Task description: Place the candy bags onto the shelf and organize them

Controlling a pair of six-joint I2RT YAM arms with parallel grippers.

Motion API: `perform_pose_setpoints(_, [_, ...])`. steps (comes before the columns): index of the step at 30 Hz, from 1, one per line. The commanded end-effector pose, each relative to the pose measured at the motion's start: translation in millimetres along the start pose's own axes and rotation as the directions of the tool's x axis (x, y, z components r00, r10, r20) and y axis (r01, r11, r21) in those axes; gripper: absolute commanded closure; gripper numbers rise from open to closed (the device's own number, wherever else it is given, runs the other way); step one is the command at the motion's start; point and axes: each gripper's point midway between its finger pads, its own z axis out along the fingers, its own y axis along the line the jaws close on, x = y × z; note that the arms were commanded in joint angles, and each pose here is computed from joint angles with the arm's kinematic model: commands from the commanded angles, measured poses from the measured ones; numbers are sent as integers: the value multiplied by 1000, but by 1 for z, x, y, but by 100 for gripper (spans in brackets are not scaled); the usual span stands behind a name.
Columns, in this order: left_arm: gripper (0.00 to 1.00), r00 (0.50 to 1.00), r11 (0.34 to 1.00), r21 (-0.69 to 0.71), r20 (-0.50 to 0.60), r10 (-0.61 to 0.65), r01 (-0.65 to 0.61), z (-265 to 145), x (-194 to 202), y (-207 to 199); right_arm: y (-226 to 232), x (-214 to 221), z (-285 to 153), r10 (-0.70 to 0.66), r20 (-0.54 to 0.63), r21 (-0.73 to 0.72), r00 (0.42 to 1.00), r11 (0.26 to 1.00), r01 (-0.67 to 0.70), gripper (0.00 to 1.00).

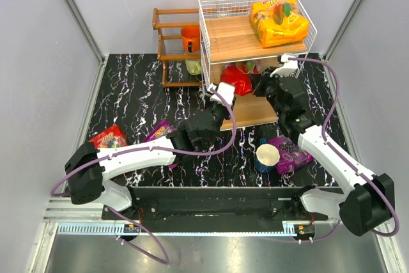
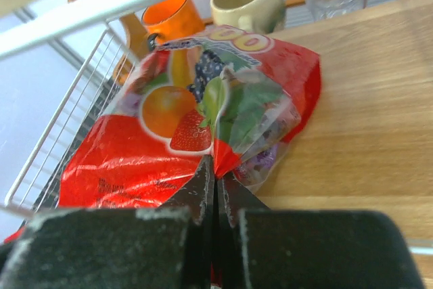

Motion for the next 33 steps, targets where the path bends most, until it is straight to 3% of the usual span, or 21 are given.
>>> perform_pose_setpoints(1, [52,983,991,15,125,-131,130,-10,-66,13,-21,-40,11,-4,150,77,989,997,-8,100])
perform_pose_setpoints(2, [41,983,990,25,121,-138,136,-12,-68,14,-22,-38,13,-6,145,78,989,997,-5,100])
perform_pose_setpoints(5, [27,975,985,43,142,-173,168,-24,-87,24,-23,-37,15,-6,142,69,990,998,-4,100])
perform_pose_setpoints(9, [18,969,980,81,151,-194,183,-38,-100,26,-20,-35,17,-12,129,46,992,999,6,100])
perform_pose_setpoints(17, [12,946,962,121,187,-264,245,-86,-142,57,-11,-33,16,-59,111,-15,992,998,61,100])
perform_pose_setpoints(26, [12,947,962,35,169,-273,271,-121,-123,105,6,-13,19,-151,45,-177,987,972,157,100])
perform_pose_setpoints(33, [11,954,966,6,153,-258,260,-128,-108,114,27,0,14,-181,-1,-339,984,925,169,100])
